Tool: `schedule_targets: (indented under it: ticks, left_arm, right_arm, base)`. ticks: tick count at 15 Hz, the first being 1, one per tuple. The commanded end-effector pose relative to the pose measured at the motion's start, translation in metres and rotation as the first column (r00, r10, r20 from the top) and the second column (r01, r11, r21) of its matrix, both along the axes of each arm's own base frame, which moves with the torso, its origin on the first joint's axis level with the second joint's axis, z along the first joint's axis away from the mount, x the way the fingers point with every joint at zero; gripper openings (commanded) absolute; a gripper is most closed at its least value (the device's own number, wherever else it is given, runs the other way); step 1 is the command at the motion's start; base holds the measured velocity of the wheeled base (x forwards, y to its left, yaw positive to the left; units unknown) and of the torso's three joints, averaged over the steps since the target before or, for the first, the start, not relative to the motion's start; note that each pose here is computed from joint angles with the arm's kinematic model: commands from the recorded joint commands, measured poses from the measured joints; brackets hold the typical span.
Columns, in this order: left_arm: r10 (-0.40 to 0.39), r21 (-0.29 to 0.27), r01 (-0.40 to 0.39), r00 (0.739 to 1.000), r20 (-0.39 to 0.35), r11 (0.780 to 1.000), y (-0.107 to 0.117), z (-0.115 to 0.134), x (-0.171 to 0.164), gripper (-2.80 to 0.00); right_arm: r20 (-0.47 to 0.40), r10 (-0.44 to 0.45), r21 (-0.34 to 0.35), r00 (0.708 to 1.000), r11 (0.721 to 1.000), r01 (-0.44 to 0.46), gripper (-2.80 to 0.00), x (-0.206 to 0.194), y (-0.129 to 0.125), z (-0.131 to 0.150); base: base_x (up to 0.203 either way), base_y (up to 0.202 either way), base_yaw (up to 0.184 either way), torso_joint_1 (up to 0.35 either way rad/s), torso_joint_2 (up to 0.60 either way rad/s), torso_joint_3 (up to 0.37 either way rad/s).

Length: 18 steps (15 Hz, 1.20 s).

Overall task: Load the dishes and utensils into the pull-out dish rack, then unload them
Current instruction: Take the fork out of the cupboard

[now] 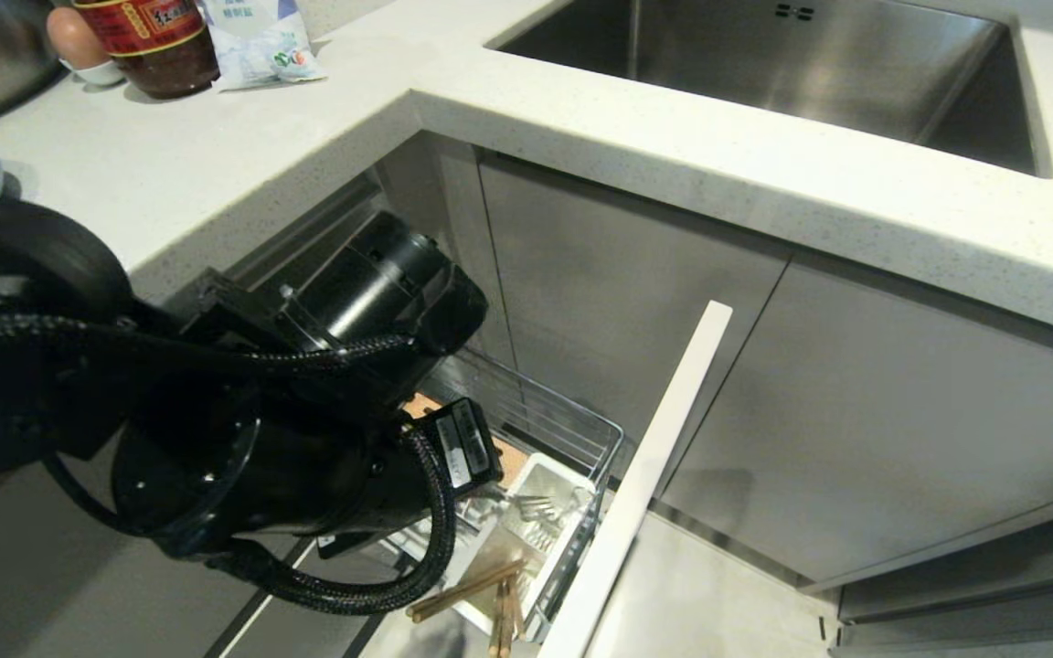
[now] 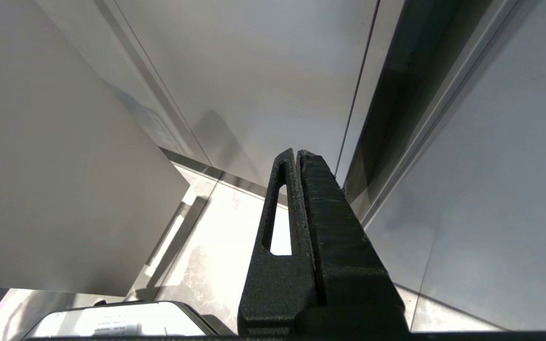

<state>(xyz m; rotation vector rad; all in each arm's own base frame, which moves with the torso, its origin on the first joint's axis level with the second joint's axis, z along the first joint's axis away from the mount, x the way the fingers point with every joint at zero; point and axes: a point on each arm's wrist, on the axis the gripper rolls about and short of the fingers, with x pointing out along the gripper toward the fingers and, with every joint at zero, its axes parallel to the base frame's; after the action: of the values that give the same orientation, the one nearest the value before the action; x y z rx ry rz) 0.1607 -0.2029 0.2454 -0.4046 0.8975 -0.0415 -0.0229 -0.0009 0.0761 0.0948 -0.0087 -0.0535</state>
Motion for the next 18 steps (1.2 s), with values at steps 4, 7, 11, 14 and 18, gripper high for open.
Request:
schedule_targets:
  ticks: [4, 7, 11, 14, 18]
  left_arm:
    - [-0.010, -0.031, 0.011, 0.999, 0.032, 0.999, 0.015, 0.024, -0.013, -2.80]
    - [-0.020, -0.067, 0.025, 0.997, 0.068, 0.997, 0.027, 0.044, -0.026, -2.80]
    - [-0.008, -0.139, 0.027, 0.991, 0.136, 0.990, 0.051, 0.075, -0.042, -2.80]
    - [0.002, -0.205, 0.049, 0.969, 0.245, 0.978, 0.078, 0.103, -0.061, -2.80]
    - [0.109, -0.261, 0.004, 0.902, 0.418, 0.965, 0.119, 0.137, -0.084, -2.80]
  right_arm:
    - [0.005, 0.000, 0.000, 1.000, 1.000, 0.000, -2.80, 0.000, 0.000, 0.000]
    - [0.005, -0.001, 0.000, 1.000, 1.000, 0.001, -2.80, 0.000, 0.000, 0.000]
    - [0.003, 0.000, 0.000, 1.000, 1.000, 0.000, -2.80, 0.000, 0.000, 0.000]
    - [0.005, 0.000, 0.000, 1.000, 1.000, 0.000, -2.80, 0.000, 0.000, 0.000]
    - [0.004, 0.000, 0.000, 1.000, 1.000, 0.000, -2.80, 0.000, 0.000, 0.000]
  base:
    - [0.000, 0.000, 0.000, 0.000, 0.00, 0.000]
    - [0.000, 0.000, 0.000, 0.000, 0.00, 0.000]
    - [0.000, 0.000, 0.000, 0.000, 0.00, 0.000]
    - [0.000, 0.000, 0.000, 0.000, 0.00, 0.000]
    - [0.000, 0.000, 0.000, 0.000, 0.00, 0.000]
